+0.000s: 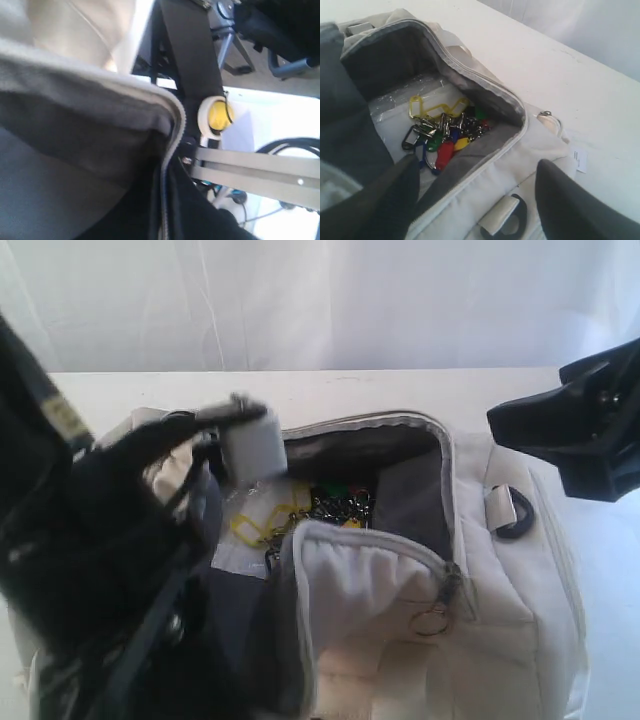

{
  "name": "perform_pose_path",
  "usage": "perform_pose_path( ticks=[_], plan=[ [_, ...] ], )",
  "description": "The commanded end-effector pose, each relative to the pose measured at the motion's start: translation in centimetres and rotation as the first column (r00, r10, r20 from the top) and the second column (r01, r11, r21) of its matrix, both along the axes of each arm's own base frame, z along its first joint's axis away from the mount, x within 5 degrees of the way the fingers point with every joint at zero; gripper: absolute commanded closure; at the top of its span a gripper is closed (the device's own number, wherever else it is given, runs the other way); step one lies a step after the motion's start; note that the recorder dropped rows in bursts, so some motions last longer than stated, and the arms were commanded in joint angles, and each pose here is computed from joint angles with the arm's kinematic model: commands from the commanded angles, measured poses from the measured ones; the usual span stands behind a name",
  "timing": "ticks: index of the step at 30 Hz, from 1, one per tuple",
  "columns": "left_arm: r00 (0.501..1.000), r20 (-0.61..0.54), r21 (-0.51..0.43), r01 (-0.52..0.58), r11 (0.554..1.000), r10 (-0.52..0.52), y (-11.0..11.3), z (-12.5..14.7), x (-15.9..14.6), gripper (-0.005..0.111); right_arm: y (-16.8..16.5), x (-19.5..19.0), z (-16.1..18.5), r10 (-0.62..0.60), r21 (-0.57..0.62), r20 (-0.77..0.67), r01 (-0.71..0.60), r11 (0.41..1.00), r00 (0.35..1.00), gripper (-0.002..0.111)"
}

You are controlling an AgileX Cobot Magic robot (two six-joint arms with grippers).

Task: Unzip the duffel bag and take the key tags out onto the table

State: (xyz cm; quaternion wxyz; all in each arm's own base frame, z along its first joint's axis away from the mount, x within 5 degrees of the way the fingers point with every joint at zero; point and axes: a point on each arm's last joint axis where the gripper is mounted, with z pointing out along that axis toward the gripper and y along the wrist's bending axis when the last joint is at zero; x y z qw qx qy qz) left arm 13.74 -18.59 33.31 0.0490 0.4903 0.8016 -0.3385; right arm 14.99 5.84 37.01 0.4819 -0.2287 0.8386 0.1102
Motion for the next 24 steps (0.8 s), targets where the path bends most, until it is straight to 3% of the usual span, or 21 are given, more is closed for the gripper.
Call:
perform_pose_path(
  ticks=[1, 5, 7, 10, 14, 17, 19, 21, 22, 24],
  plan=[
    [0.983, -0.157, 0.060, 0.110, 0.992, -0.099, 0.2, -2.4, -4.0, 0.107, 0.3, 0.1, -0.5, 0.008, 0.055, -0.012, -0.007, 0.998, 1.000, 0.046],
    [0.987, -0.156, 0.083, 0.053, 0.995, -0.039, -0.3, -5.3, -4.9, 0.105, 0.4, 0.2, -0.8, 0.005, 0.064, -0.015, -0.004, 0.998, 1.000, 0.046],
    [0.990, -0.144, 0.077, 0.004, 0.997, 0.007, -0.4, -6.4, -4.8, 0.099, 0.4, 0.3, -1.0, 0.005, 0.070, -0.012, -0.004, 0.998, 1.000, 0.046],
    [0.987, -0.153, 0.089, -0.039, 0.995, 0.053, -0.2, -7.5, -4.9, 0.076, 0.5, 0.3, -1.0, 0.005, 0.072, -0.012, -0.004, 0.997, 1.000, 0.046],
    [0.982, -0.181, 0.076, -0.041, 0.996, 0.054, -0.4, -7.3, -5.1, 0.031, 0.5, 0.3, -0.9, 0.004, 0.073, -0.006, -0.004, 0.997, 1.000, 0.046],
    [0.978, -0.206, 0.051, 0.033, 0.998, -0.022, -0.7, -5.0, -5.2, 0.033, 0.5, 0.3, -0.9, 0.004, 0.073, -0.006, -0.004, 0.997, 1.000, 0.046],
    [0.983, -0.160, 0.037, 0.098, 0.994, -0.091, -0.8, -2.1, -5.0, 0.043, 0.5, 0.3, -0.9, 0.004, 0.073, -0.006, -0.004, 0.997, 1.000, 0.046],
    [0.997, 0.022, 0.105, 0.074, 0.992, -0.077, -0.1, 0.9, -3.9, 0.056, 0.5, 0.3, -0.9, 0.004, 0.073, -0.006, -0.004, 0.997, 1.000, 0.046],
    [0.985, 0.170, 0.169, -0.012, 0.986, -0.017, 0.6, 2.2, -2.7, 0.063, 0.5, 0.4, -1.0, 0.004, 0.073, -0.007, -0.004, 0.997, 1.000, 0.046],
    [0.898, 0.425, 0.163, -0.198, 0.966, 0.112, 1.3, 4.0, -0.4, 0.072, 0.5, 0.5, -1.0, 0.004, 0.079, -0.012, -0.003, 0.997, 1.000, 0.046]
  ],
)
